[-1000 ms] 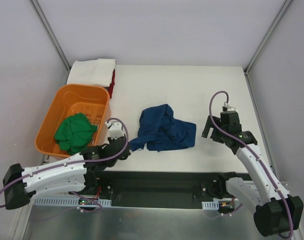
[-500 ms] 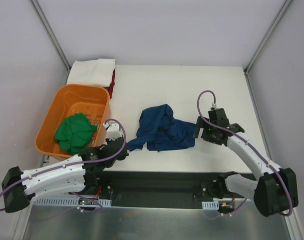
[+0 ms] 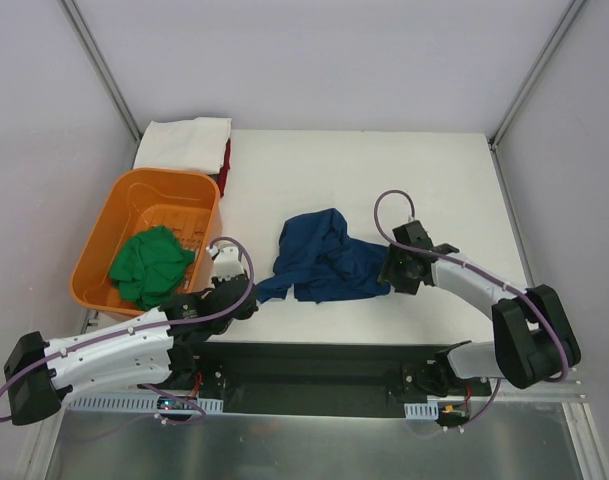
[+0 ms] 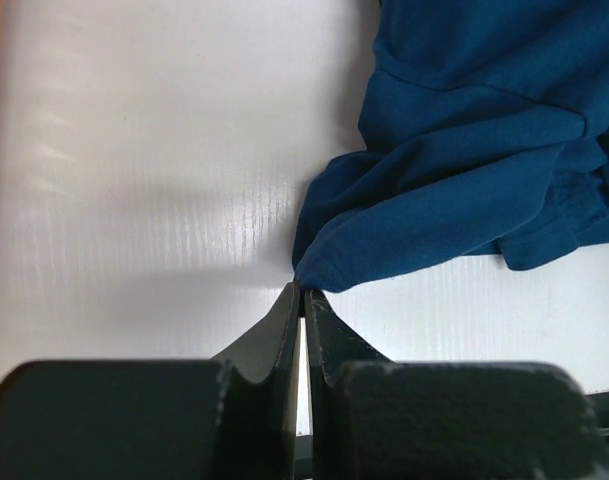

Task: Fold and stack the t-shirts
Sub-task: Flatten out the tshirt

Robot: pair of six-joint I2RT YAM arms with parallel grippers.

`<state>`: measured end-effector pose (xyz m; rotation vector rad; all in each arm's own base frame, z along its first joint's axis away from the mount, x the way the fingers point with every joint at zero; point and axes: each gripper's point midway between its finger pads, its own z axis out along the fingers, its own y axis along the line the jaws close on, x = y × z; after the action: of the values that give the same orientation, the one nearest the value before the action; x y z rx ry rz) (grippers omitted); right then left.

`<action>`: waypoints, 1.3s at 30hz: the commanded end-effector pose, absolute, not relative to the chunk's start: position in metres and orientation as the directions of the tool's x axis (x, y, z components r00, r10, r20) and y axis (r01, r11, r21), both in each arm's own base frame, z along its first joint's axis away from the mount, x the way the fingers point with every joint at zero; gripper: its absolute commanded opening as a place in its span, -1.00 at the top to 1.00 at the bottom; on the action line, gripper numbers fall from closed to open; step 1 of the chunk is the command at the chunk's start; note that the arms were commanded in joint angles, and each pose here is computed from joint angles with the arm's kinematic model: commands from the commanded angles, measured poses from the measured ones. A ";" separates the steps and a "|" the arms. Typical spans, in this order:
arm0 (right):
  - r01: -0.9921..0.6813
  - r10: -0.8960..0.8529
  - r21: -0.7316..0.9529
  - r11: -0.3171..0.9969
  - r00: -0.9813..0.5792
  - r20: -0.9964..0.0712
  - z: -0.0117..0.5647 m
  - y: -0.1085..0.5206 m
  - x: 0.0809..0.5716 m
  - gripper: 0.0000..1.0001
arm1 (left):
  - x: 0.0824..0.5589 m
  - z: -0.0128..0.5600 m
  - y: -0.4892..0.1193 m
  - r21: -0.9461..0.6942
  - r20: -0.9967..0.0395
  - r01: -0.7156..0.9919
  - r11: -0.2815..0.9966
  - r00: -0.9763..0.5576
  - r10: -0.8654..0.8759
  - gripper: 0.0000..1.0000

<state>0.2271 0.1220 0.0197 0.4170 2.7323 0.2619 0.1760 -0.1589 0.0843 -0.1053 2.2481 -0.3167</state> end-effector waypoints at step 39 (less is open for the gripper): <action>0.013 0.327 0.328 0.944 -0.123 -0.937 0.458 0.032 0.193 0.99 | 0.188 0.446 -0.082 -0.299 -0.951 0.245 0.922 0.005 -0.310 1.00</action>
<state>0.2080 0.0533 0.4185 0.2923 1.7524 0.3410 0.1853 -0.1029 0.4023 -0.1045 1.6057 -0.5488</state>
